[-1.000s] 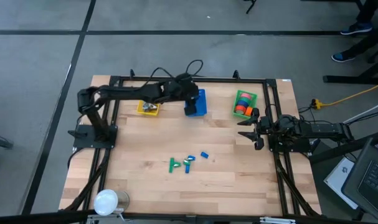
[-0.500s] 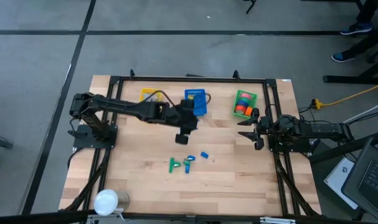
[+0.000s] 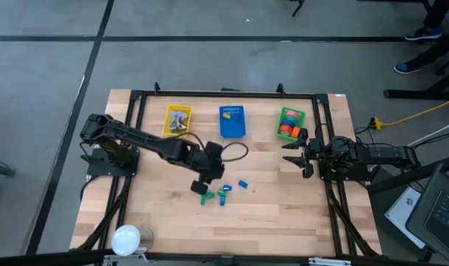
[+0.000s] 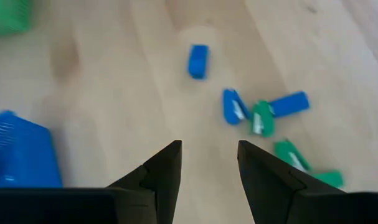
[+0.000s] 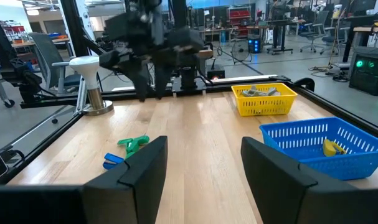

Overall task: Pick and place Stapler, Stapler remover, tape
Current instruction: Put the blue stapler into the blue basket

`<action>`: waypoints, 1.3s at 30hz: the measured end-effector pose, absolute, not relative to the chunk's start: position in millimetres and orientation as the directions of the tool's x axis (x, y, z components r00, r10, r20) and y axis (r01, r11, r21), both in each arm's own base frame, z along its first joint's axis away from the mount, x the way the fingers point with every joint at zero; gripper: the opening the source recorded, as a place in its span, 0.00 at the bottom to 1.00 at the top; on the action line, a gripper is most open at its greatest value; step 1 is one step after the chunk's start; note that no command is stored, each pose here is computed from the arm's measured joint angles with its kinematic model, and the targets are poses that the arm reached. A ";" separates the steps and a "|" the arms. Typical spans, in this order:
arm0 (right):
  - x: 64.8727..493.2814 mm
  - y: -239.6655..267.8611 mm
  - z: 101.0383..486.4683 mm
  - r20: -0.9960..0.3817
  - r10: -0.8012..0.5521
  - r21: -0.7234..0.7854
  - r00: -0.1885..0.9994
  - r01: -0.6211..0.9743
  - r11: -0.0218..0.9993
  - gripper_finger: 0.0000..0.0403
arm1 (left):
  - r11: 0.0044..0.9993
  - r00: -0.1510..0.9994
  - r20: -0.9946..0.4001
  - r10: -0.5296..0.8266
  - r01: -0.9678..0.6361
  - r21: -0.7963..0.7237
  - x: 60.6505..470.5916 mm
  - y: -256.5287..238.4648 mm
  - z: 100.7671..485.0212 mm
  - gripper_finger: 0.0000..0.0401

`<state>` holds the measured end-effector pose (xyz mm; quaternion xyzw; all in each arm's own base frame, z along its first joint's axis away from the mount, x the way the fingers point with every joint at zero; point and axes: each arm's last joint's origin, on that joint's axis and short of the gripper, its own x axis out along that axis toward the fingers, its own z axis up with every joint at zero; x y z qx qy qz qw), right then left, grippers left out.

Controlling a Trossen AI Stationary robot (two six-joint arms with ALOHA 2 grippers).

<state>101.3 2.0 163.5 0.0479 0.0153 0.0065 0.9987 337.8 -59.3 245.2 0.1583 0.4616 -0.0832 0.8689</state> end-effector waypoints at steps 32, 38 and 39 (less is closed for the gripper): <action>101.2 2.0 163.5 -0.030 0.015 0.096 0.999 -0.012 0.995 0.52 | 0.957 0.724 -0.689 -0.050 0.233 0.176 360.0 -84.7 163.5 0.37; 101.3 2.0 163.5 -0.030 0.015 0.096 0.999 -0.012 0.995 0.52 | 0.987 0.720 -0.694 -0.006 0.114 0.110 366.1 -75.0 152.0 0.38; 101.2 2.0 163.5 -0.030 0.015 0.096 0.999 -0.012 0.995 0.52 | 0.992 0.714 -0.701 -0.012 0.098 0.082 366.1 -73.8 150.8 0.38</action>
